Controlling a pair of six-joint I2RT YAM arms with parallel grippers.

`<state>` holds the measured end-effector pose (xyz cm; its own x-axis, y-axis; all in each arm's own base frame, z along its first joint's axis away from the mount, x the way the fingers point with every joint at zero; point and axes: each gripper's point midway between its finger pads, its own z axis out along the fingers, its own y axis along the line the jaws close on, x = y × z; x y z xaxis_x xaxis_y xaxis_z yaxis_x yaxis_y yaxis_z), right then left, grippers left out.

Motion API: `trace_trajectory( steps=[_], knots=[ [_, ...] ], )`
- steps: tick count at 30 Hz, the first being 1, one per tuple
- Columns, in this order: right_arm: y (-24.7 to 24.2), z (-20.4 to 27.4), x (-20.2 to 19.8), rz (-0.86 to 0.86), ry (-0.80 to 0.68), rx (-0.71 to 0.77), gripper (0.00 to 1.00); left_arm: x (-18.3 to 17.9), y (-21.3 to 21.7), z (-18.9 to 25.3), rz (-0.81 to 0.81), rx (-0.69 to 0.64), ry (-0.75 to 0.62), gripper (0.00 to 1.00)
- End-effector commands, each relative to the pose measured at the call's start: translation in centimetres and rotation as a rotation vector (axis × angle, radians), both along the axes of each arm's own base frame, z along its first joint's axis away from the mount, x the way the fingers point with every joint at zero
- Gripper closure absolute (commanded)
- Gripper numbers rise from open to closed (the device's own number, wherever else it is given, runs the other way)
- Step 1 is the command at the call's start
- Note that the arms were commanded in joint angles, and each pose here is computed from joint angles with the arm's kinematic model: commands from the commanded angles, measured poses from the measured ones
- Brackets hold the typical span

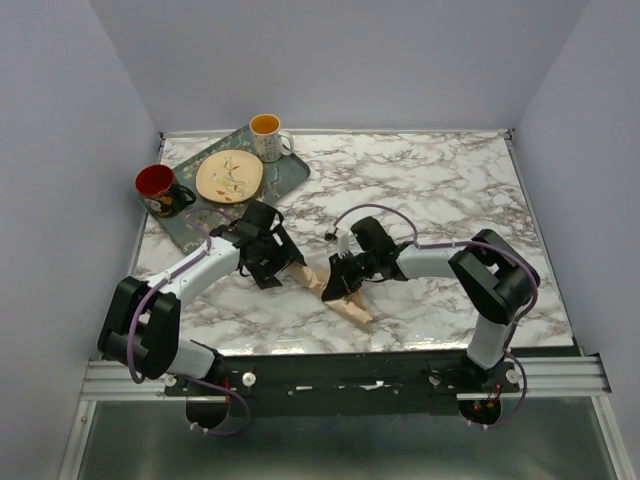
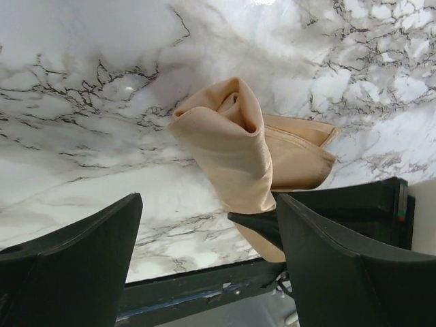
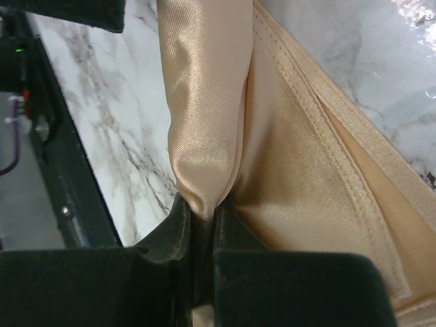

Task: Fold the napkin, place the utensils inside, and roll it up
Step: Roll the napkin with the utensil

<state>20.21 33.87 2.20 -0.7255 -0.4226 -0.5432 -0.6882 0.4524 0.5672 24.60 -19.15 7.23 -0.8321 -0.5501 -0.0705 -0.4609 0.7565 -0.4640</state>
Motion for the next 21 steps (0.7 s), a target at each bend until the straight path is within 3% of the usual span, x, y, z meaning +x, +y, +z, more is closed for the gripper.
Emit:
trace_trajectory(
  steps=[1,10,16,21],
  knots=[
    [-1.5,-2.3,-2.4,0.12,0.198,0.054,0.99,0.3,-0.2,0.5,-0.006,-0.023,-0.043,0.12],
    [-0.6,-3.0,-2.2,0.147,0.3,0.076,0.97,-0.4,-4.1,-2.0,-0.062,-0.095,0.034,0.14],
    [-1.0,-3.4,-1.3,0.116,0.288,0.051,0.97,-1.2,-3.8,-4.1,-0.013,-0.094,0.095,0.17],
    [-1.7,-3.9,-1.5,0.123,0.286,0.014,0.94,-0.9,-2.8,-5.8,0.031,-0.086,0.111,0.29]
  ],
)
